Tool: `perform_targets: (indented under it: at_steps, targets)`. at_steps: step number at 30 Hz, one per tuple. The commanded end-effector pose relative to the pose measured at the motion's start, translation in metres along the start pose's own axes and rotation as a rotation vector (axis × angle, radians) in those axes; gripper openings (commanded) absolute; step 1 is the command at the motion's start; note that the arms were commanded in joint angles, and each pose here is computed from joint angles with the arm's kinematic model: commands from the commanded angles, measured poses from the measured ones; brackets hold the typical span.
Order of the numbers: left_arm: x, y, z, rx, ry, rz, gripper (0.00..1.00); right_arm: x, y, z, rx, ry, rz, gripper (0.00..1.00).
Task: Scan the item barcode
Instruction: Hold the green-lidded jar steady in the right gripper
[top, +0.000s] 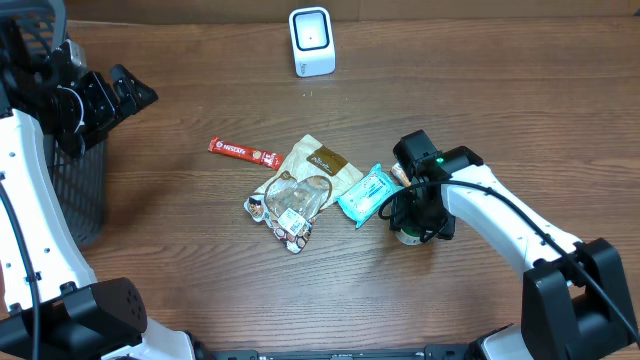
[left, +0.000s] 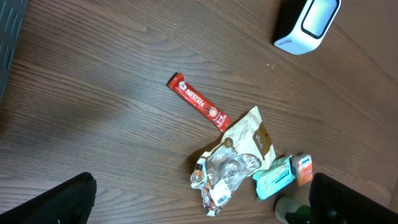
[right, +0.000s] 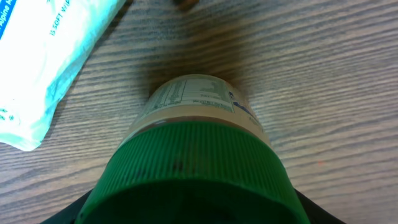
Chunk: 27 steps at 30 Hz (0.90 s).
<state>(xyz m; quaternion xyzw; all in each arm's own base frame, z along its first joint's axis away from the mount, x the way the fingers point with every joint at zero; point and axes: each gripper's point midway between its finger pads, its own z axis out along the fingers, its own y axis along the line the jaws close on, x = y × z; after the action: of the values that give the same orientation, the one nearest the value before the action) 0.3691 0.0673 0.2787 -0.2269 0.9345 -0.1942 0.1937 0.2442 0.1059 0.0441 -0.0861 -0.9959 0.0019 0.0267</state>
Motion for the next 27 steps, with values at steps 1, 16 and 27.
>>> perform_targets:
  at_steps: [1,16,27]
  targets:
    - [0.0006,-0.0002,0.0032,0.0,0.009,-0.009,1.0,-0.0084,0.0087,-0.0127,-0.025,-0.02,0.0,0.04]
    - [0.0005,-0.0001,0.0032,0.0,0.008,-0.008,1.0,-0.0064,0.0076,-0.0125,-0.021,-0.011,0.001,0.04]
    - [0.0006,-0.0002,0.0032,0.0,0.009,-0.009,1.0,-0.0066,0.0076,-0.0124,-0.021,-0.013,0.001,0.04]
